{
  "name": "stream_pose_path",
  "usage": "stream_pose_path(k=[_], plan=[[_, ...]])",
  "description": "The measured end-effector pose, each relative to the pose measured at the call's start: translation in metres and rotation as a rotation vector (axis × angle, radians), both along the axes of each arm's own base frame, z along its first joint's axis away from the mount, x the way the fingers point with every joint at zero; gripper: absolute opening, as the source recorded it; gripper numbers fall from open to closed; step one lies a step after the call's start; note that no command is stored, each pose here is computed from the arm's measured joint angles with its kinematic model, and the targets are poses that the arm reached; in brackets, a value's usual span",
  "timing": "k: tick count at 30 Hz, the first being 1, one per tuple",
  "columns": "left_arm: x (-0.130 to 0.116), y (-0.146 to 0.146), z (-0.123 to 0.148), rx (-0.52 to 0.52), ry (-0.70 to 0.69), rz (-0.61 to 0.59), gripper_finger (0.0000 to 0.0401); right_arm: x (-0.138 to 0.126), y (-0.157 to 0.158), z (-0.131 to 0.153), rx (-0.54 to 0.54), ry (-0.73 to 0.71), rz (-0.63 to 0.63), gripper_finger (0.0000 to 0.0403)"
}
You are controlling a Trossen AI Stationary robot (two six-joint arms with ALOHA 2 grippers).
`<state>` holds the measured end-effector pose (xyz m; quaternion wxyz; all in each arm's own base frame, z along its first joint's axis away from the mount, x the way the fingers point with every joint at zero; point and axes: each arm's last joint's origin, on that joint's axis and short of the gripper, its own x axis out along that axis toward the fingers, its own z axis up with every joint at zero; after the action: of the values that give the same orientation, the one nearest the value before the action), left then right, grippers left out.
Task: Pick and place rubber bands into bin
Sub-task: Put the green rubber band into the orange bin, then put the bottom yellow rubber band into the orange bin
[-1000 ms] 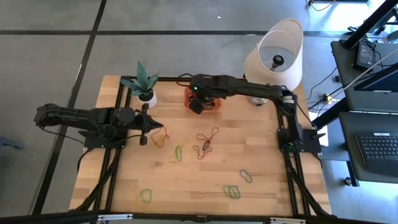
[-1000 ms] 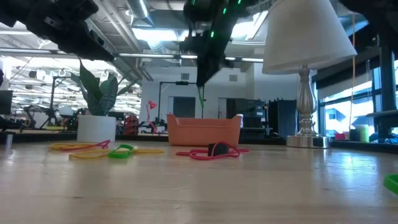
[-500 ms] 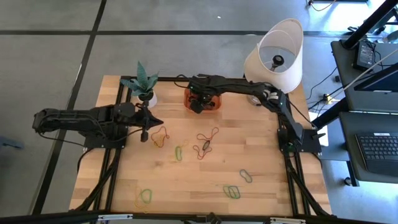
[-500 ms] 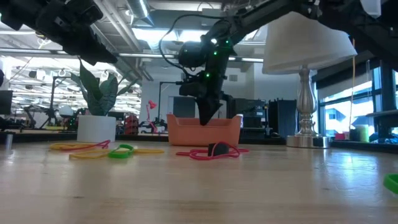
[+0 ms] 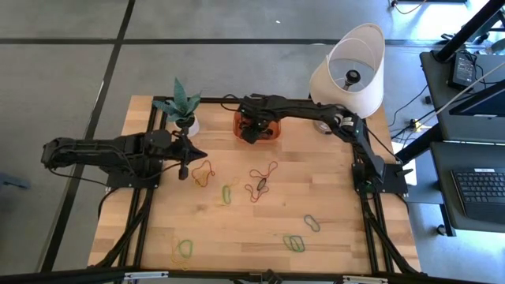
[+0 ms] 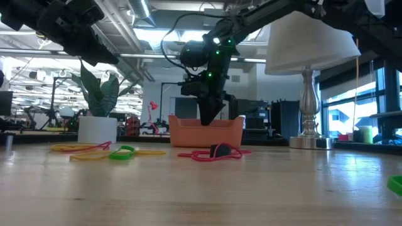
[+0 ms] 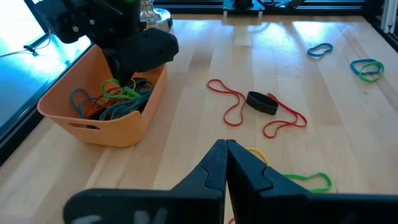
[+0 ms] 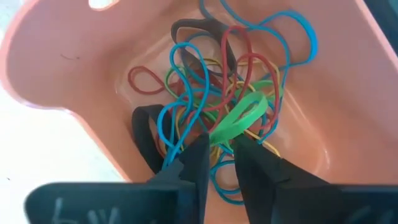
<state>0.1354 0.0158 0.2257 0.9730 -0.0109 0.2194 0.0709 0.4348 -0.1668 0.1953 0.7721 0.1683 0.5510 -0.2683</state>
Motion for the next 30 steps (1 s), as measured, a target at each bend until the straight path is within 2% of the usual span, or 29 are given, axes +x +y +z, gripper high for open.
stream_pose_path(k=[10,15,19,23,26,30], plan=[[0.0,0.0,0.0,-0.011,0.003,0.003,0.0002,0.001,-0.006,0.026,-0.012,-0.038,-0.021,0.015],[-0.001,0.0,-0.001,-0.022,0.012,0.007,0.0002,-0.005,-0.005,0.046,-0.019,0.02,-0.017,0.0179],[-0.002,0.0,-0.004,-0.036,0.045,0.011,0.0002,-0.013,0.015,0.071,-0.071,0.03,-0.003,0.0165],[-0.003,0.0,-0.006,-0.041,0.06,0.012,0.0002,-0.027,0.05,0.086,-0.066,0.011,0.04,0.0135],[-0.003,0.0,-0.006,-0.04,0.06,0.012,0.0002,-0.045,0.078,0.088,-0.051,-0.005,0.034,0.0111],[-0.003,-0.001,-0.006,-0.022,0.065,0.001,0.0002,-0.079,0.122,0.095,-0.021,-0.129,-0.011,0.0087]])
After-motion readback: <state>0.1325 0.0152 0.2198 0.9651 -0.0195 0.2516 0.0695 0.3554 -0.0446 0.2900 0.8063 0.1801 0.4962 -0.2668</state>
